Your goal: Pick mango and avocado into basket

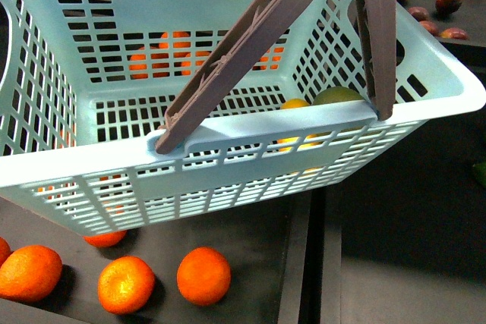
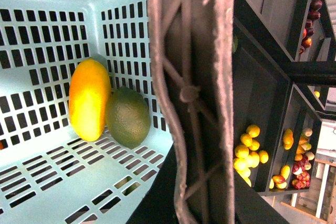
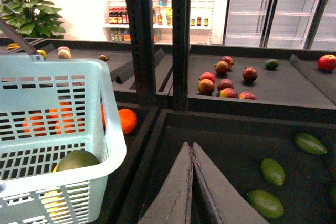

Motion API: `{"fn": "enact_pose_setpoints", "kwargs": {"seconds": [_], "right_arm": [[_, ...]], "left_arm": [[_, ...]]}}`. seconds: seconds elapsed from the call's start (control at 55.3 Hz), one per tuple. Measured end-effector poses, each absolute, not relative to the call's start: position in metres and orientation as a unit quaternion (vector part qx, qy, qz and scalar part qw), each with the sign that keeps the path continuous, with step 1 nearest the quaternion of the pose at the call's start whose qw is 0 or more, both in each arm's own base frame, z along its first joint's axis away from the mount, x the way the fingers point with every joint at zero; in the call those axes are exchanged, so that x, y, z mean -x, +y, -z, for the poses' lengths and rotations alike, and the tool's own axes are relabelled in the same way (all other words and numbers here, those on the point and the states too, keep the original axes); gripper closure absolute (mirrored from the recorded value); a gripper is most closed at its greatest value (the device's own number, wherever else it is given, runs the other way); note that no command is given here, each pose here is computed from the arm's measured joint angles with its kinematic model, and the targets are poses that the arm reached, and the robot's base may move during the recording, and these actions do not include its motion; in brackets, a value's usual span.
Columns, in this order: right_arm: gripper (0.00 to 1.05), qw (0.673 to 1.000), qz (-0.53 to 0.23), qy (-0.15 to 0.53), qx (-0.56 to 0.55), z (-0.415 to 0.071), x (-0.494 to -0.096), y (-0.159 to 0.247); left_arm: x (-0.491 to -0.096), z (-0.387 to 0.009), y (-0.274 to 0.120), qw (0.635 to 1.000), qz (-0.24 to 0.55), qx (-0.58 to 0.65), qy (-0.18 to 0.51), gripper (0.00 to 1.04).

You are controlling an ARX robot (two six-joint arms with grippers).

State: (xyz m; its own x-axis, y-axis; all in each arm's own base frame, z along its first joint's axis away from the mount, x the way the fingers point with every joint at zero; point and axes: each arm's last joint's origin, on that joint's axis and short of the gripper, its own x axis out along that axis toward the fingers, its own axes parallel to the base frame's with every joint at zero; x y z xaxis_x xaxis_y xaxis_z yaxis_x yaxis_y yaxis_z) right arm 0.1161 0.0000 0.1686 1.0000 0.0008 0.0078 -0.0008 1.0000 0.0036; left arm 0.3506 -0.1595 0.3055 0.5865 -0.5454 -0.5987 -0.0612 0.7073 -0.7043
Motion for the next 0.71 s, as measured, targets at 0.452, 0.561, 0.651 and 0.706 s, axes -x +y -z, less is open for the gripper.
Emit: {"fn": "enact_pose_setpoints", "kwargs": {"seconds": [0.452,0.561,0.651,0.706], "right_arm": [[1.02,1.0,0.0,0.012,-0.001,-0.164,-0.102,0.0],[1.02,1.0,0.0,-0.003,-0.002,-0.166,-0.098,0.0],[1.02,1.0,0.0,-0.001,-0.002,-0.165,-0.098,0.0],[0.98,1.0,0.0,-0.001,-0.001,-0.165,-0.098,0.0]], "left_arm": [[-0.351,-0.305,-0.16,0.818,0.148,0.353,0.43,0.97],[-0.351,-0.305,-0.16,0.818,0.148,0.353,0.43,0.97],[-0.351,-0.305,-0.16,0.818,0.148,0.353,0.43,0.97],[-0.351,-0.305,-0.16,0.818,0.148,0.352,0.43,0.97]]}}
